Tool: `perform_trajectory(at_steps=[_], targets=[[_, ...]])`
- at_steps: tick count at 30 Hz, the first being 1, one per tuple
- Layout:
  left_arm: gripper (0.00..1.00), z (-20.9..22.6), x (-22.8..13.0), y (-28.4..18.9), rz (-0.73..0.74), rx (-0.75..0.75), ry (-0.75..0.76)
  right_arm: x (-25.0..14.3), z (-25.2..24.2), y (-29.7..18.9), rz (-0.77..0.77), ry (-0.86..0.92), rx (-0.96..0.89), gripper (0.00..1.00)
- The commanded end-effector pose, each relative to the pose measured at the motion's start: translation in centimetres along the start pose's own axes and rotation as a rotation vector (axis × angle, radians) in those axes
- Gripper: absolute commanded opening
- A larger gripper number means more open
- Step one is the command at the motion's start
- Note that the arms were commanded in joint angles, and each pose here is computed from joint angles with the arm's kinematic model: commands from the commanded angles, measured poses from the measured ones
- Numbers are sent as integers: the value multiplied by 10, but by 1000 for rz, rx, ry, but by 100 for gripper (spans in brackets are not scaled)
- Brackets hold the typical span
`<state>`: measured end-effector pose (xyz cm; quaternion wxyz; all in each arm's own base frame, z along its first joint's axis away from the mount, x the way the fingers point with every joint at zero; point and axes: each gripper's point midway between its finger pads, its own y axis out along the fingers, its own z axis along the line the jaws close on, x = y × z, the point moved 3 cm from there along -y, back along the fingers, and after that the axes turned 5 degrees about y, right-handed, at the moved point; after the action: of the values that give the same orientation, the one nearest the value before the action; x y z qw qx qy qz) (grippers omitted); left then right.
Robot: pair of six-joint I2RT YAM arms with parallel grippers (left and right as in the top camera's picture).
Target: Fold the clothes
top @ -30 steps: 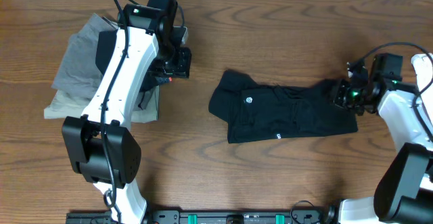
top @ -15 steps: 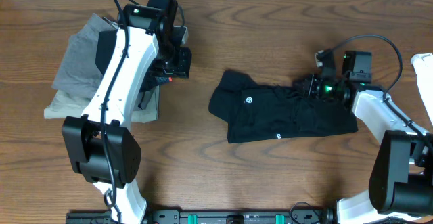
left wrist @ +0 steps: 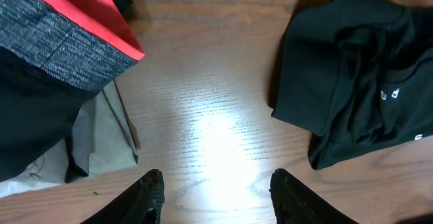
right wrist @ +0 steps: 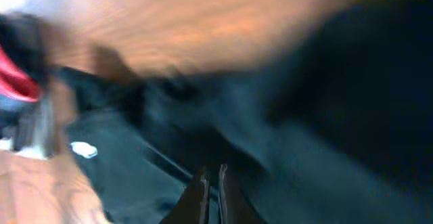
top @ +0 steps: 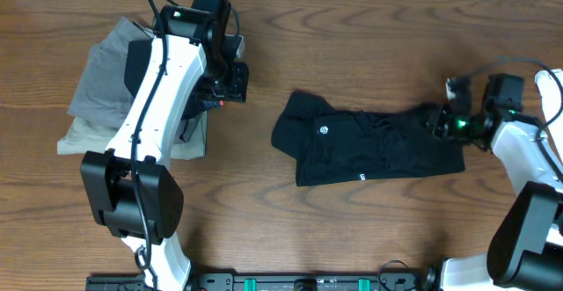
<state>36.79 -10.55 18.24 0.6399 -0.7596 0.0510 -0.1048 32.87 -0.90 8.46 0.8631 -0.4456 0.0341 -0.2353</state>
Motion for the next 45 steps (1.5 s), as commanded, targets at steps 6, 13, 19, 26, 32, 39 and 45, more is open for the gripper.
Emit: perform_trajectory(at_steps=[6,13,19,26,32,39,45], targets=[[53,-1,3,-1,-17,-10,-3,-10,-30,5,-3,80,-257,6],[53,-1,3,-1,-17,-10,-3,-13,-22,22,2,61,-276,6],[53,-1,3,-1,-17,-10,-3,-12,-9,42,-7,44,-256,6],[53,-1,3,-1,-17,-10,-3,14,46,53,-99,-83,14,6],[53,-1,-1,-1,0,-10,-5,23,66,47,-114,-166,135,6],[53,-1,-1,-1,-1,-9,6,18,30,14,-84,-186,3,31],[54,-1,4,-1,-22,-10,9,-10,26,16,37,-308,-20,62]])
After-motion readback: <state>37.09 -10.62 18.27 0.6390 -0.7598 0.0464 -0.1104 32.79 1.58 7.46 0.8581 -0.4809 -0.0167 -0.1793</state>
